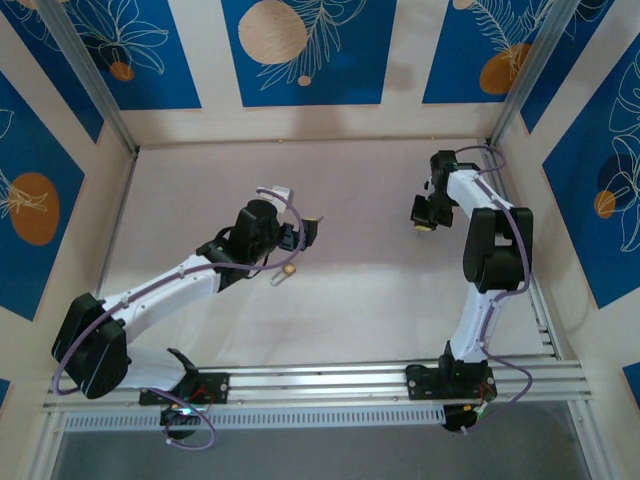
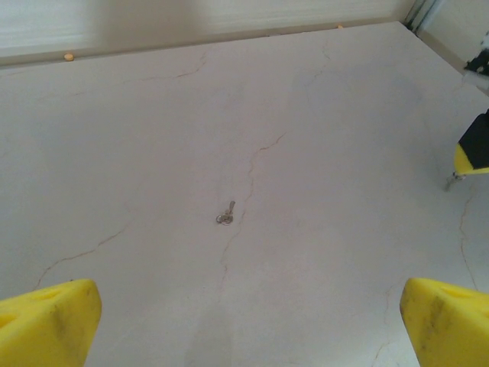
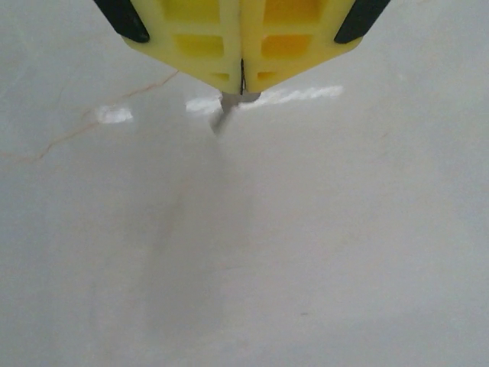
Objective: Unlock with the key
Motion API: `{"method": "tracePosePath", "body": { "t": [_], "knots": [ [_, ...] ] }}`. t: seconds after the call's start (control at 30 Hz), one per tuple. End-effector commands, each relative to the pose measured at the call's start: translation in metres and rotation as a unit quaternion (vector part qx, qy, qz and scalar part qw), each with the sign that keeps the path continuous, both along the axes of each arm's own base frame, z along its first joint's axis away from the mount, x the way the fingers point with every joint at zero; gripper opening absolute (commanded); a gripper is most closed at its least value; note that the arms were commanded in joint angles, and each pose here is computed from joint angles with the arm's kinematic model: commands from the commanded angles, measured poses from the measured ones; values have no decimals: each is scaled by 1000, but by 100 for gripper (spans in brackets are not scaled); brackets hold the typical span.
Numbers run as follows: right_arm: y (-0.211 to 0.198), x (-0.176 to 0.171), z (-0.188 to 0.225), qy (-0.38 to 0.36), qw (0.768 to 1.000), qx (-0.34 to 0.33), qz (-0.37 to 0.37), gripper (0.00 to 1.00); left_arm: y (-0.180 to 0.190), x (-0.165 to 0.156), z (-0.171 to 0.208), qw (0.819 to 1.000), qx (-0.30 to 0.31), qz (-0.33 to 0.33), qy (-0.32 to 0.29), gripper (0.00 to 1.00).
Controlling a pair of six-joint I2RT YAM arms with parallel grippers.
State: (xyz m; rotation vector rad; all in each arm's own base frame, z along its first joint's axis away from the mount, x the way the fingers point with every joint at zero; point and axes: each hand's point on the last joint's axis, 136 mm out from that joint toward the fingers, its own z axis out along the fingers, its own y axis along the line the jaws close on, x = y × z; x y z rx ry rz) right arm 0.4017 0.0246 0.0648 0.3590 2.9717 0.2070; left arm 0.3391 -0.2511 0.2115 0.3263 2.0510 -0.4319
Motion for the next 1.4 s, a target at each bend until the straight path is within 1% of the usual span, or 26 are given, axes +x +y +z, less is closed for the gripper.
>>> {"method": "tracePosePath", "body": {
  "t": [0.0, 0.17, 0.3, 0.47, 0.6, 0.7, 0.83, 0.9, 0.97, 1.03, 1.2, 1.27, 1.37],
  "knots": [
    [13, -6, 24, -21, 1000, -4, 8, 2, -6, 4, 14, 1000, -2, -17, -18, 100],
    [35, -12, 48, -44, 999, 2, 30, 2, -14, 0, 12, 998, -10, -48, -37, 100],
    [55, -15, 71, -65, 997, 7, 50, 2, -16, 2, 20, 995, -15, -55, -76, 100],
    [88, -25, 103, -95, 992, 25, 82, 2, -17, 1, 33, 989, -42, -60, -125, 100],
    [117, -37, 123, -114, 986, 38, 114, 2, -23, -6, 25, 982, -62, -86, -156, 99],
    [136, -50, 135, -122, 982, 44, 138, 2, -33, -17, 12, 972, -59, -133, -183, 98],
    [162, -70, 152, -131, 975, 70, 164, 2, -55, -43, 4, 937, -36, -232, -258, 98],
    [170, -76, 161, -139, 972, 78, 172, 2, -62, -49, 0, 926, -30, -261, -271, 98],
    [178, -82, 171, -147, 968, 97, 176, 2, -68, -50, -6, 920, -25, -279, -274, 96],
    [186, -87, 180, -153, 964, 119, 181, 2, -74, -50, -8, 915, -28, -292, -278, 91],
    [204, -97, 191, -153, 955, 160, 195, 2, -78, -39, -2, 915, -55, -272, -293, 84],
    [214, -102, 192, -151, 952, 175, 202, 2, -86, -41, -1, 909, -57, -287, -295, 79],
    [227, -105, 191, -148, 948, 190, 209, 2, -91, -40, 1, 908, -65, -294, -292, 76]
  ]
}}
